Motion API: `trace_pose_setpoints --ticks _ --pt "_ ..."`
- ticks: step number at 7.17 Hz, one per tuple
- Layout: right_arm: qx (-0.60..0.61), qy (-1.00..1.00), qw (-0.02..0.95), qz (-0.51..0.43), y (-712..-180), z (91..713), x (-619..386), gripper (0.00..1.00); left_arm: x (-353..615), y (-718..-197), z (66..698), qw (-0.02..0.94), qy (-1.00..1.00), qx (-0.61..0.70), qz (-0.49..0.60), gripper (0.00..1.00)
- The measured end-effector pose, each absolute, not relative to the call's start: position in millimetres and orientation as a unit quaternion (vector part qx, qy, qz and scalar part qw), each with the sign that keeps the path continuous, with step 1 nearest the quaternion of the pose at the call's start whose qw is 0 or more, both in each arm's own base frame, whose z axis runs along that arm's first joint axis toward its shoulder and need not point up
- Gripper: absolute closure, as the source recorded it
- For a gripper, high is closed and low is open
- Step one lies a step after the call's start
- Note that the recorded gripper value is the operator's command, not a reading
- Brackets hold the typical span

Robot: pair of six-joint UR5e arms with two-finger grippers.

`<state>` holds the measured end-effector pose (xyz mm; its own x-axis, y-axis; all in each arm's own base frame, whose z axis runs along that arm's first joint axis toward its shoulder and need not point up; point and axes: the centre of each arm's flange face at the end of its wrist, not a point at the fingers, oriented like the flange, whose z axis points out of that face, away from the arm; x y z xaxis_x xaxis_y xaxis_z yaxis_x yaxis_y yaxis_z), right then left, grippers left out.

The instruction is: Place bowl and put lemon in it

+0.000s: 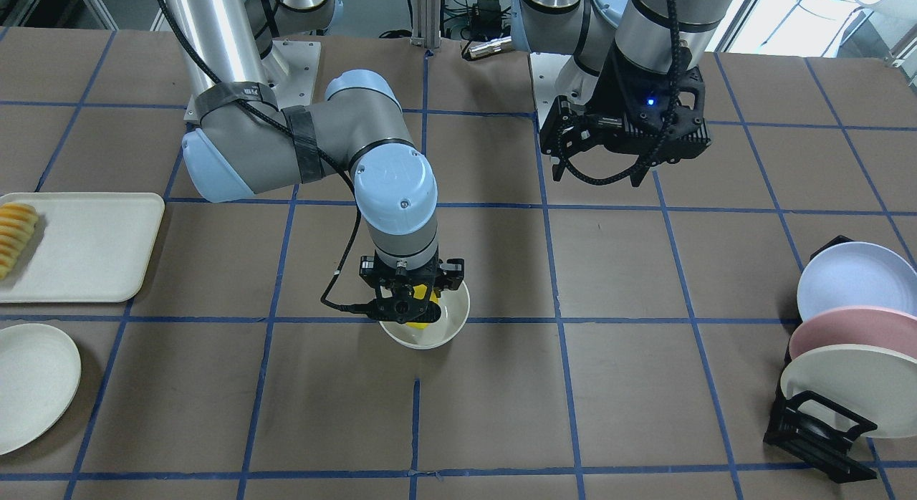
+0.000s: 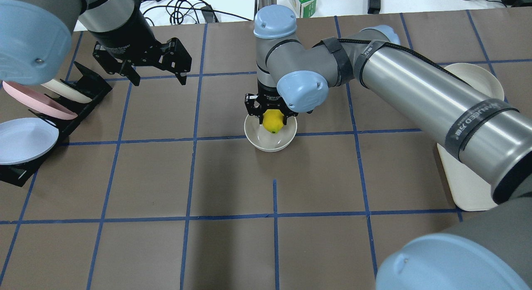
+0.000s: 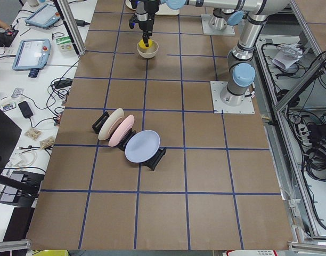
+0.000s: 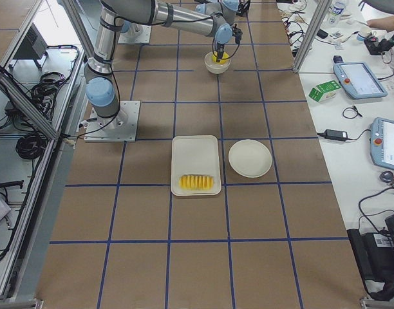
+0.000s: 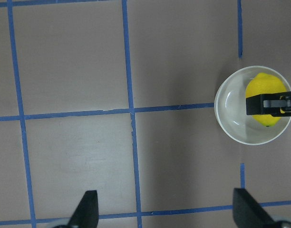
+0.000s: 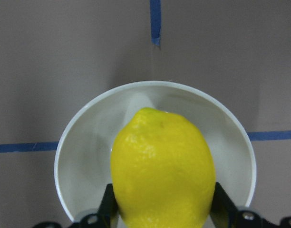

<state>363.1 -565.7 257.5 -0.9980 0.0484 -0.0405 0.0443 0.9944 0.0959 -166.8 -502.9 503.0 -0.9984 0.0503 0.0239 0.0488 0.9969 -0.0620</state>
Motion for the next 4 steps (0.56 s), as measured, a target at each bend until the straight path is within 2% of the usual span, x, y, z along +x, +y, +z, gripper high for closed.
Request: trace_pose_setpoints --ticks 1,2,4 --pt "0.023 0.998 0.021 0.049 -566 254 363 0.70 -167 -503 503 0.013 -0.999 -0.025 0.030 0.00" --pt "0.023 0.998 0.019 0.053 -564 250 363 0.58 -167 -503 502 0.013 -0.999 -0.025 0.030 0.00" --pt "0.023 0.998 0.018 0.057 -561 242 362 0.57 -167 -503 502 0.013 -0.999 -0.025 0.030 0.00"
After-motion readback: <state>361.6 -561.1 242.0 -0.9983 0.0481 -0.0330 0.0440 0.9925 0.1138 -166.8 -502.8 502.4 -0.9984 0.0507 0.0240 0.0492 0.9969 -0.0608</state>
